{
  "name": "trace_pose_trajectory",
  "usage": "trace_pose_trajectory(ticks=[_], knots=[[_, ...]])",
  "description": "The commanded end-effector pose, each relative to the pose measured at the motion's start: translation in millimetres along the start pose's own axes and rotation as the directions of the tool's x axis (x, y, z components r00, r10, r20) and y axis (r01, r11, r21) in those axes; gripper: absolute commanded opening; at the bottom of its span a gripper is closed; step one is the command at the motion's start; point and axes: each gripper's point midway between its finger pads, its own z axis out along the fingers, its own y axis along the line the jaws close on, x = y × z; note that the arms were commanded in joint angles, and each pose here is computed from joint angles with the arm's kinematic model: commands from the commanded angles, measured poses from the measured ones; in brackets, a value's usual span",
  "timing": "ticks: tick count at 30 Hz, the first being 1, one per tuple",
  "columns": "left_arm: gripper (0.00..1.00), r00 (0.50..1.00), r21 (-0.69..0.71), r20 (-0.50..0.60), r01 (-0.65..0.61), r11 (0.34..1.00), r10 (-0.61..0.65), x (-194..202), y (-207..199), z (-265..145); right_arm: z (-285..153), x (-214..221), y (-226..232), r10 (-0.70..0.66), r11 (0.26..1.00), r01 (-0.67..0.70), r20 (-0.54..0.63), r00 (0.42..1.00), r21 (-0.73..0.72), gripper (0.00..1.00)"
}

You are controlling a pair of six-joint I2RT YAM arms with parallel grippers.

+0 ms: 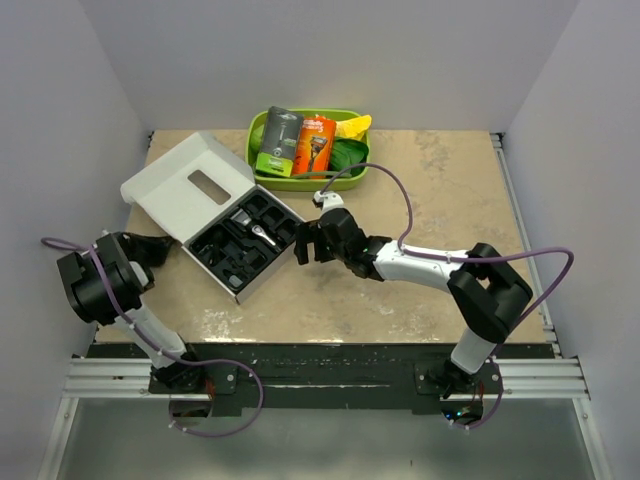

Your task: Sort the hair-cutting tools

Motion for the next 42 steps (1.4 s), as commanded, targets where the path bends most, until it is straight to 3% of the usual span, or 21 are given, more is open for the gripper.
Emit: trace_pose_trajectory(ticks=[1, 6, 13, 21, 42], knots=[[0.0, 1.0, 0.202, 0.005, 0.023, 0.979, -0.025, -4.5, -19.5, -4.4, -7.9, -17.3, 13.3, 0.023, 0.998, -0.02, 0.052, 0.998, -0.06, 0.94], [0.0, 0.998, 0.359, -0.013, 0.06, 0.931, -0.059, -3.9, -38.9, -12.8, -9.4, -15.5, 21.1, 0.005, 0.996, -0.001, 0.044, 0.999, -0.086, 0.94], [0.0, 0.999, 0.587, -0.012, 0.045, 0.808, -0.048, -12.7, -75.9, -23.5, -12.9, -7.1, 27.6, -0.029, 0.995, 0.032, 0.025, 0.999, -0.099, 0.94], [0.0, 0.999, 0.633, 0.011, -0.038, 0.773, 0.04, -24.7, -103.7, -29.6, -14.7, 4.5, 37.2, -0.054, 0.991, 0.055, 0.007, 0.999, -0.121, 0.94], [0.0, 0.992, 0.781, 0.076, -0.121, 0.613, 0.098, -18.6, -180.7, -87.6, -20.1, 33.6, 63.1, -0.141, 0.979, 0.133, -0.04, 0.989, -0.153, 0.94]])
